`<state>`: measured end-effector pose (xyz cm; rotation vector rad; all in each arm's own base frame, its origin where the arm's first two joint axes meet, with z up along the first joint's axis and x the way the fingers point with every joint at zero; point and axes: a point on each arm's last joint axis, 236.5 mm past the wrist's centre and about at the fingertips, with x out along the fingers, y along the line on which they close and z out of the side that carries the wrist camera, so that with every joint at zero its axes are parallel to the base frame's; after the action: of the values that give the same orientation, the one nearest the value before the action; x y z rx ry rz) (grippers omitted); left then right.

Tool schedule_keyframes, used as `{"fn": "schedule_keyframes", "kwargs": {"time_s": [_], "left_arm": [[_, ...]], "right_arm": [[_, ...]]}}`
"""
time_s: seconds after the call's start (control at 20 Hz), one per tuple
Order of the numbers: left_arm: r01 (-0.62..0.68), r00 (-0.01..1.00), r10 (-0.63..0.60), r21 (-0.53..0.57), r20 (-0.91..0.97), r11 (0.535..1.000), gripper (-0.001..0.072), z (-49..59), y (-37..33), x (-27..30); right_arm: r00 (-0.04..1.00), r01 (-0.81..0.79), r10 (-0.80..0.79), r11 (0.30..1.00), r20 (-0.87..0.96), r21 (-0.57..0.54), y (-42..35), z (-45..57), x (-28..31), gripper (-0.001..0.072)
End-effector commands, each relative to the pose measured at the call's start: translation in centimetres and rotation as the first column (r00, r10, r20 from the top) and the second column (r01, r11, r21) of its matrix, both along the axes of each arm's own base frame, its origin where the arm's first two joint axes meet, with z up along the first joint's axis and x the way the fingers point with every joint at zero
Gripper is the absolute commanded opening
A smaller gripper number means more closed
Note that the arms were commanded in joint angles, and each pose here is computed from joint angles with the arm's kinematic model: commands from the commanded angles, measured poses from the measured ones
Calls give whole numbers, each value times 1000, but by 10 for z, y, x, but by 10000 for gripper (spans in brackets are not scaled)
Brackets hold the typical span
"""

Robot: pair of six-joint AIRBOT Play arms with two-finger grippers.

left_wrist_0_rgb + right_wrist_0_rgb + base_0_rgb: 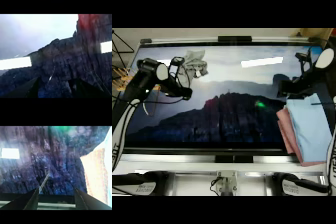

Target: Fold the shirts.

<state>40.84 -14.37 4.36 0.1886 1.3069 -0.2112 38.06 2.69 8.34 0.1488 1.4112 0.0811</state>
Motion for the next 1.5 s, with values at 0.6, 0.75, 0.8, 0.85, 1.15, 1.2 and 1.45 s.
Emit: {"fn": "schedule_keyframes", "kwargs": {"time_s": [0.6,0.75,0.8,0.85,1.15,1.2,1.45], "left_arm": [[-95,907,147,-148,395,984,594,12,19,154],[-214,930,264,-207,256,955,679,-40,55,185],[-240,927,295,-238,232,941,679,-53,60,194],[-252,922,315,-270,224,929,680,-62,62,203],[-228,916,318,-332,246,915,675,-98,52,226],[-233,917,323,-341,234,911,671,-103,50,226],[-262,908,369,-420,198,869,115,-97,37,226]], "right_arm": [[967,30,-43,998,250,54,8,18,59,549],[977,17,-38,995,208,103,21,11,54,549],[982,7,-29,994,187,113,24,8,50,549],[986,1,-20,993,165,118,26,4,47,549],[994,-25,12,992,105,127,29,-9,40,549],[995,-25,12,992,103,127,29,-10,40,549],[996,-28,16,991,85,135,31,-12,37,549]]}}
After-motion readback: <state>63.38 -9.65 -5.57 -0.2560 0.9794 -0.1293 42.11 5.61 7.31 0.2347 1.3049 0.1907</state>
